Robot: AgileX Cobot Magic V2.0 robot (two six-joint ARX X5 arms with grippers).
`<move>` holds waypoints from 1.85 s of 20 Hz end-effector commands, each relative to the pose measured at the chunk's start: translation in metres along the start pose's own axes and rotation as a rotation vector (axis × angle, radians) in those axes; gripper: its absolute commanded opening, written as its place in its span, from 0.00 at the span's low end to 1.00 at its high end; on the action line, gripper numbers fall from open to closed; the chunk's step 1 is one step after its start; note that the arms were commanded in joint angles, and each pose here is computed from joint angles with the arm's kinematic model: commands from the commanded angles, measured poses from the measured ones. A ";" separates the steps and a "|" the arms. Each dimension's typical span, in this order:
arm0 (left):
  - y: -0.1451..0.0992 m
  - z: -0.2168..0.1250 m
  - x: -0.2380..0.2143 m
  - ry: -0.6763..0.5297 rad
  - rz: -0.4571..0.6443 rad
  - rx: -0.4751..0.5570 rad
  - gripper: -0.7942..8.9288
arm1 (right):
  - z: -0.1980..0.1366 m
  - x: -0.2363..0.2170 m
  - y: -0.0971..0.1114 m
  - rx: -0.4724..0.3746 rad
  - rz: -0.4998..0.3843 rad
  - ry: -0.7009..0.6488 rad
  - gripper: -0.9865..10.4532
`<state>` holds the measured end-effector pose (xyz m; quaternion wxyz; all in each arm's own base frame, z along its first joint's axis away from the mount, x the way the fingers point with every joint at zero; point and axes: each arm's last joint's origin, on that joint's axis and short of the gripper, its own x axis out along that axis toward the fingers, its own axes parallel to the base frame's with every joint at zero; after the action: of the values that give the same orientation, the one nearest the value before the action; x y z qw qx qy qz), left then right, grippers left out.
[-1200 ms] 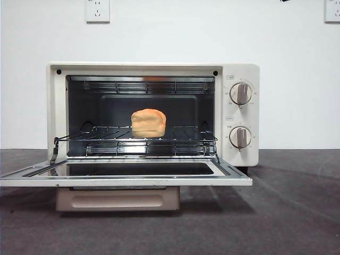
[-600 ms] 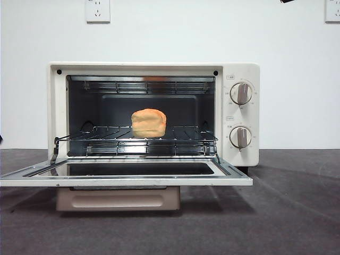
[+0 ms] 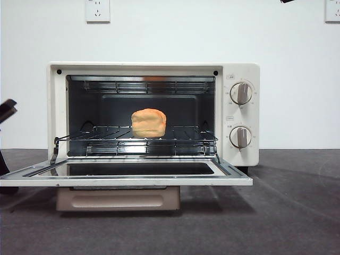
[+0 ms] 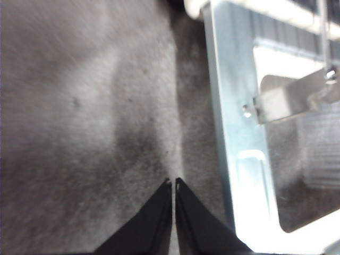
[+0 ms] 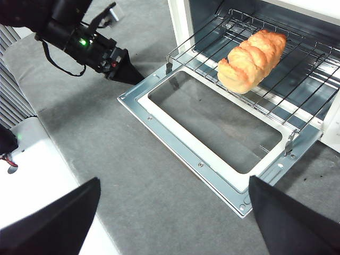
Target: The left arm flap open the oven, the right arm pick bread and place it into oven, the left arm flap close the oven
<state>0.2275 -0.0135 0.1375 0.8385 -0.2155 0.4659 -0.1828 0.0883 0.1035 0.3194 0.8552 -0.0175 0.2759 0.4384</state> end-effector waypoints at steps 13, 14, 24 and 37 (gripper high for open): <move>0.001 0.004 0.011 0.034 -0.282 -0.058 0.10 | 0.003 0.001 0.002 -0.010 0.009 -0.020 0.47; 0.001 0.006 0.010 0.022 -0.314 -0.069 0.10 | 0.003 0.001 0.002 -0.008 0.009 -0.019 0.47; -0.002 0.037 -0.005 -0.198 -0.444 -0.084 0.10 | 0.003 0.001 0.002 0.007 0.009 -0.019 0.47; -0.008 0.053 -0.019 -0.335 -0.496 -0.046 0.10 | 0.003 0.001 0.002 0.018 0.004 -0.017 0.47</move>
<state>0.2606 -0.0003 0.1746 0.8267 -0.3722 0.2664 -0.3272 0.0887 0.1038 0.3202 0.8572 -0.0093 0.2747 0.4355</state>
